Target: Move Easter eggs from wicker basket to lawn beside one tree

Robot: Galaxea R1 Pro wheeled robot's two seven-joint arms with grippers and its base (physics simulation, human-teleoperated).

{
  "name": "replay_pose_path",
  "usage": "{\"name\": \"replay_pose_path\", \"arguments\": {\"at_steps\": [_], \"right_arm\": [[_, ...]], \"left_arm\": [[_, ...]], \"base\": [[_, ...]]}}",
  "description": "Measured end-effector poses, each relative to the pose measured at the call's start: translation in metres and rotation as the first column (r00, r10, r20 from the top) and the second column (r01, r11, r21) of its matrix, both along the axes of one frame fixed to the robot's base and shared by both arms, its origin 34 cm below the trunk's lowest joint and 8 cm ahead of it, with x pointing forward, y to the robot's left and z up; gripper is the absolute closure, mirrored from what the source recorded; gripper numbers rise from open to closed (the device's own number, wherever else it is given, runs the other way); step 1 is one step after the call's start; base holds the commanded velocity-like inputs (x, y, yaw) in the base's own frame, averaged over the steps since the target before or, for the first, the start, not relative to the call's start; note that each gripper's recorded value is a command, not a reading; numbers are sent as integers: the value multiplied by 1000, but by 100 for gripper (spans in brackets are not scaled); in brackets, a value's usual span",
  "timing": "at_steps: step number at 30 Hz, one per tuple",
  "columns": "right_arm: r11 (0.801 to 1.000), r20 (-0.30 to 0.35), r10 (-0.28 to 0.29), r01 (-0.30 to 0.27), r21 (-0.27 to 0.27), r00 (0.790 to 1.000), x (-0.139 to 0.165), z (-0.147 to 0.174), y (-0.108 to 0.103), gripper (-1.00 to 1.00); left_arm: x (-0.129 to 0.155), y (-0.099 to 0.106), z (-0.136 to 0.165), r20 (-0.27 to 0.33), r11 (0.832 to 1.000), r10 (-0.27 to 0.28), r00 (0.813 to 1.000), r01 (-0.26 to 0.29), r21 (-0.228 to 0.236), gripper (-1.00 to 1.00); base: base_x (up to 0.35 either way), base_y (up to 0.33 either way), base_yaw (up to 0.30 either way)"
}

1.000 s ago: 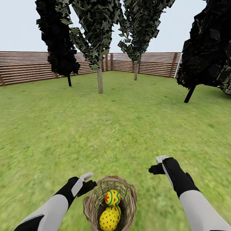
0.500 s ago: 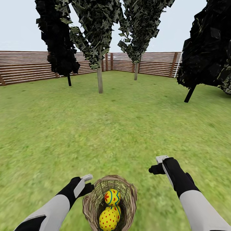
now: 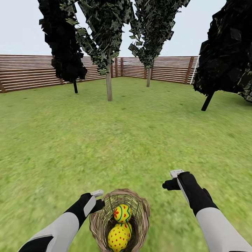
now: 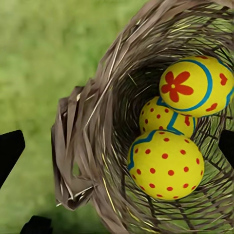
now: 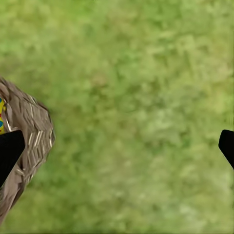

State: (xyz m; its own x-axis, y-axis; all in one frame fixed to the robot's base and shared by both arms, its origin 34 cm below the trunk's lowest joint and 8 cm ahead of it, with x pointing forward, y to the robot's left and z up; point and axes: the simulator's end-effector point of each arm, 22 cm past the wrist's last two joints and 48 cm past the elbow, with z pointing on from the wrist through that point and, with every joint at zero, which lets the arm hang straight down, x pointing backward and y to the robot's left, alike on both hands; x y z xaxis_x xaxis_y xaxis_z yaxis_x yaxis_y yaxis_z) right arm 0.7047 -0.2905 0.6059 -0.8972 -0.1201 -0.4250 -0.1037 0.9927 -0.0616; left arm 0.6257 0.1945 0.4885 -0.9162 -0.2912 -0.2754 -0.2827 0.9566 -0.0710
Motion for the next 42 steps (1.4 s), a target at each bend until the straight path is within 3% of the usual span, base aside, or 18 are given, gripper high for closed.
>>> {"name": "replay_pose_path", "arguments": {"at_steps": [8,13,18,21,29,35,42], "right_arm": [[1000,11,-3,2,15,1000,1,-11,-1,-100],[995,6,30,-30,94,1000,-3,-20,10,-100],[993,-1,42,-42,114,999,-8,-32,17,-100],[994,-18,45,-43,100,999,-18,-44,12,-100],[993,-33,89,-86,74,995,-13,-44,14,-100],[991,-43,130,-128,46,991,-18,-55,16,-100],[990,-61,136,-133,52,989,-25,-66,16,-100]], "left_arm": [[-1,5,-16,3,1000,4,1000,-4,7,-100],[0,9,-26,19,1000,11,1000,-11,15,-100],[-5,14,-37,21,1000,6,1000,-6,25,-100],[-9,26,-42,31,999,2,1000,-3,40,-100],[27,39,-15,73,996,83,994,-85,23,-100],[56,43,9,122,996,85,989,-89,21,-100],[58,44,10,127,996,84,988,-88,23,-100]], "base": [[0,0,0],[0,0,0],[0,0,0],[0,0,0],[0,0,0],[0,0,0],[0,0,0]]}}
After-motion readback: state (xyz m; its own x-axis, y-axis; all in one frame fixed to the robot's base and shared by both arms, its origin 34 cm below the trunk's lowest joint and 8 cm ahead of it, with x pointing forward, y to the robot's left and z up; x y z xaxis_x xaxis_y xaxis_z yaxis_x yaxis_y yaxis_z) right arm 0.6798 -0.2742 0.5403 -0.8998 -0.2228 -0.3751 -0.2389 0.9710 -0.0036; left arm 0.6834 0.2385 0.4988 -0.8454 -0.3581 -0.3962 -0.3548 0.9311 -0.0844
